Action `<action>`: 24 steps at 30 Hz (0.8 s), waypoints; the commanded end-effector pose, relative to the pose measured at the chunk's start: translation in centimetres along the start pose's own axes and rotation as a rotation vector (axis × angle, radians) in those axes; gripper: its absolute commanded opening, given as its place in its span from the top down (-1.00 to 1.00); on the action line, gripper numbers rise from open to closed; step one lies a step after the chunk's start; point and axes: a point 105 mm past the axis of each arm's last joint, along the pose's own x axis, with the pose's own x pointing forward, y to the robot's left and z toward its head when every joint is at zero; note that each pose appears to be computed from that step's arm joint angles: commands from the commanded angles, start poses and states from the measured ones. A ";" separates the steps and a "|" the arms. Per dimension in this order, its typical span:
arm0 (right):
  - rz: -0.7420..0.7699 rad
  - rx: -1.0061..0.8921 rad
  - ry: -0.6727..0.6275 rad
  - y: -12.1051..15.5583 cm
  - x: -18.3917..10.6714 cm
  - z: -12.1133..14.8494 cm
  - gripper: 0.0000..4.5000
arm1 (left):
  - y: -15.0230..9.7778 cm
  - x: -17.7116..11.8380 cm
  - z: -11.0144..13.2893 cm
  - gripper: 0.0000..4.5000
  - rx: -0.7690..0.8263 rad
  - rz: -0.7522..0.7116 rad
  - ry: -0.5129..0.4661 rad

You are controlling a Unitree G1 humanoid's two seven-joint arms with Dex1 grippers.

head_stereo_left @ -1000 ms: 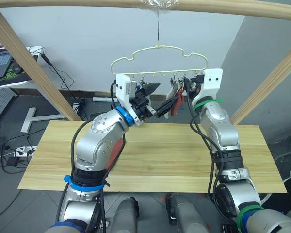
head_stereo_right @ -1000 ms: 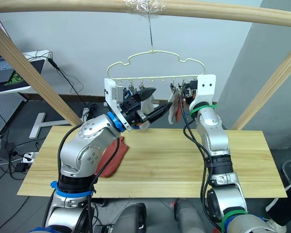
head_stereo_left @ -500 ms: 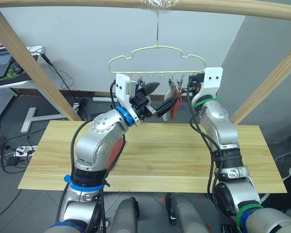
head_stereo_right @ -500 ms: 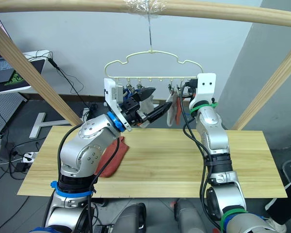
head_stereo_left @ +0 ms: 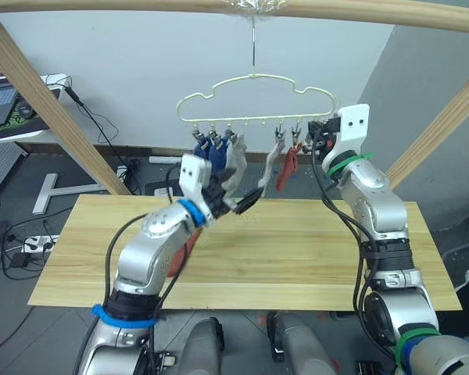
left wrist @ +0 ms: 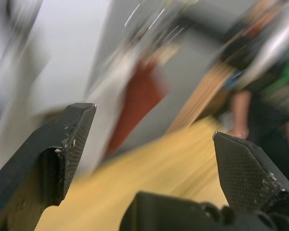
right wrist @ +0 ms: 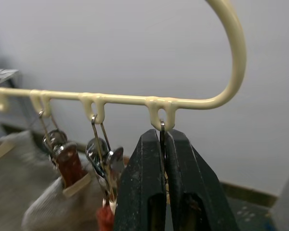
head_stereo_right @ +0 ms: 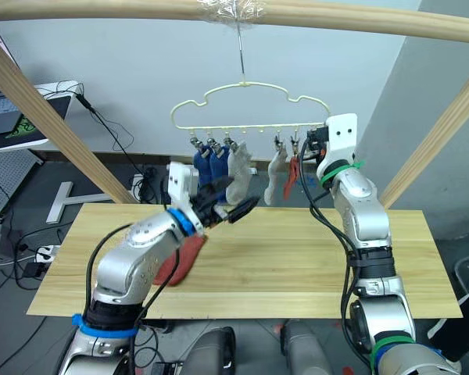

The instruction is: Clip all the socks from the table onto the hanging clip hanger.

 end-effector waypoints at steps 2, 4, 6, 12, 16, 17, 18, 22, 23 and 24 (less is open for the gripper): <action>0.103 0.000 0.031 0.8 -1.3 1.1 0.99 | 2.7 -1.9 -2.5 -1.00 0.022 0.128 0.047; 0.092 0.028 0.054 0.3 -1.8 1.3 0.99 | 5.1 -3.7 -5.9 -1.00 0.069 0.246 0.186; 0.073 0.032 0.056 -0.2 -2.2 1.6 0.99 | 7.3 -5.1 -7.9 -1.00 0.117 0.340 0.277; 0.073 0.049 0.072 -0.3 -2.9 2.2 0.99 | 9.8 -6.6 -10.6 -1.00 0.104 0.432 0.365; 0.070 0.050 0.073 -0.4 -2.9 2.5 0.99 | 9.7 -6.2 -10.7 -1.00 0.050 0.427 0.332; 0.070 0.051 0.074 -0.4 -2.9 2.5 0.99 | 9.7 -6.1 -10.8 -1.00 0.050 0.427 0.331; 0.066 0.050 0.073 -0.5 -2.9 2.5 0.99 | 9.7 -6.0 -10.8 -1.00 0.036 0.424 0.329; 0.044 0.049 0.065 -1.0 -2.8 3.0 0.99 | 9.6 -6.0 -12.7 -1.00 -0.022 0.376 0.375; 0.043 0.048 0.064 -1.1 -2.8 3.1 0.99 | 9.4 -5.8 -12.9 -1.00 -0.024 0.354 0.379; 0.041 0.046 0.065 -1.2 -2.9 3.1 0.99 | 9.3 -5.7 -12.9 -1.00 -0.022 0.344 0.380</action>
